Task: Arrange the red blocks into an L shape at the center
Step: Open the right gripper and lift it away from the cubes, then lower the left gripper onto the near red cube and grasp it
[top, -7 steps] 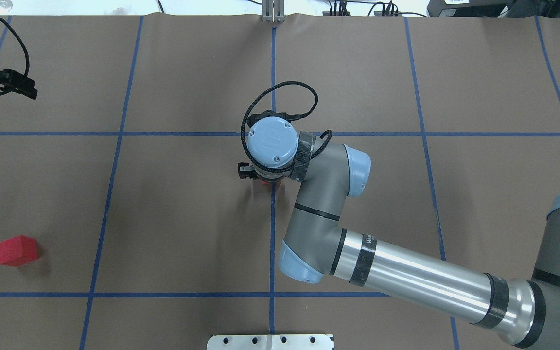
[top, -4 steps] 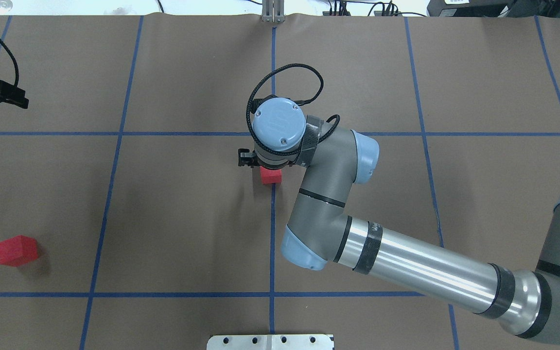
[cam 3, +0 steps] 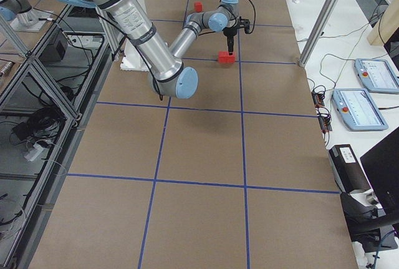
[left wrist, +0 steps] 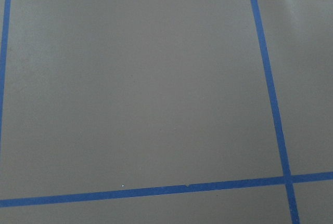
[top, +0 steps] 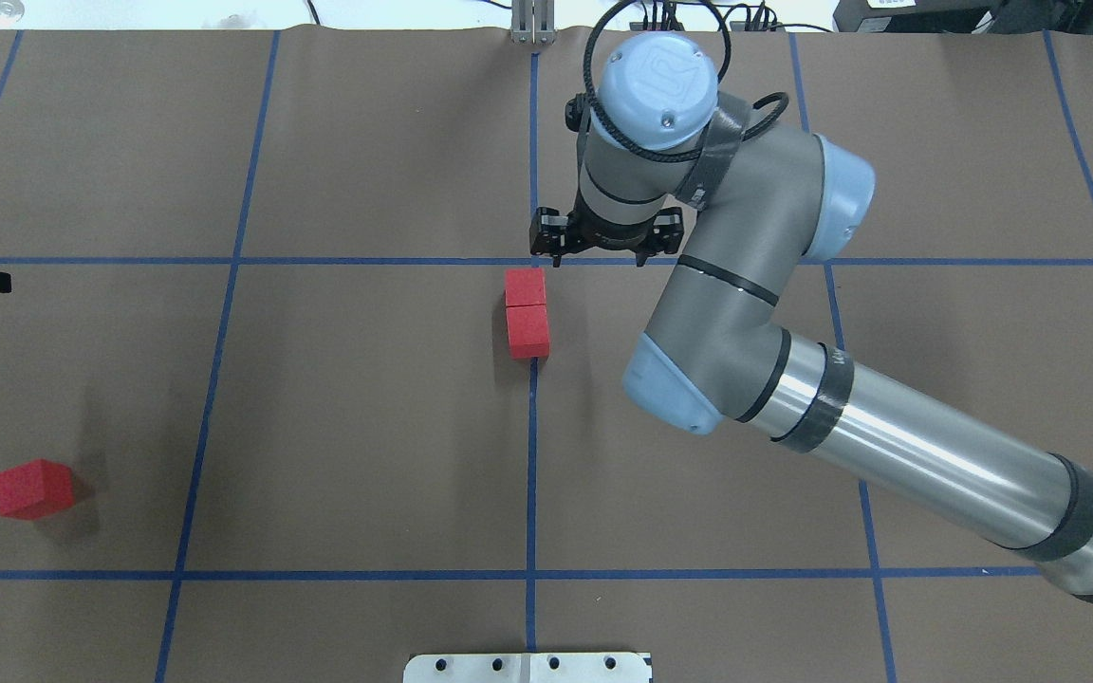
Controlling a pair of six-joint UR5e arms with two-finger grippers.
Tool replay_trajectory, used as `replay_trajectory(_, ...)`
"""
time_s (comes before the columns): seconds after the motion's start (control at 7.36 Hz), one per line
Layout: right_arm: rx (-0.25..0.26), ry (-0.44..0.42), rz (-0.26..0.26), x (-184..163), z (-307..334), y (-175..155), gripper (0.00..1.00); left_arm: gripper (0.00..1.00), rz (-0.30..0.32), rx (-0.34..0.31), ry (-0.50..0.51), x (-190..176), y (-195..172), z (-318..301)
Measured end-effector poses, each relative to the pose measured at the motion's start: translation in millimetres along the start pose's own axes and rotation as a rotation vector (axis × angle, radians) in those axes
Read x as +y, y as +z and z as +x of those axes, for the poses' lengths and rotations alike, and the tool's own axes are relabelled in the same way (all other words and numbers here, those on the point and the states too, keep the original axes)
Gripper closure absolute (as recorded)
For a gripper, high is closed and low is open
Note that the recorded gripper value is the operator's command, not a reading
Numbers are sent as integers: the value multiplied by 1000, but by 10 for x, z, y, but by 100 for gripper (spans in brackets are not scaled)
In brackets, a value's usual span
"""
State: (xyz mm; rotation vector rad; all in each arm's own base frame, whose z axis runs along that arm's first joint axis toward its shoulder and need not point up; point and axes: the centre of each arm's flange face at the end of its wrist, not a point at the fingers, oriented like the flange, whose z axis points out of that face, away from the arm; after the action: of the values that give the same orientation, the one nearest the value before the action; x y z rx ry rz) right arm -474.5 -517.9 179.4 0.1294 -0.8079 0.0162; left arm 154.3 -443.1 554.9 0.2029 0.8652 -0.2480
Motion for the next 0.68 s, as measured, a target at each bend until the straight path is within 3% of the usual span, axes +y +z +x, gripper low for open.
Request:
replay_trajectory(0.27, 11, -17, -17, -131, 553, -159, 1, 0, -34, -38, -78, 546, 96, 73)
replay_trajectory(0.68, 14, -32, -24, -213, 827, -193, 1, 0, -93, -77, -118, 1211, 21, 181)
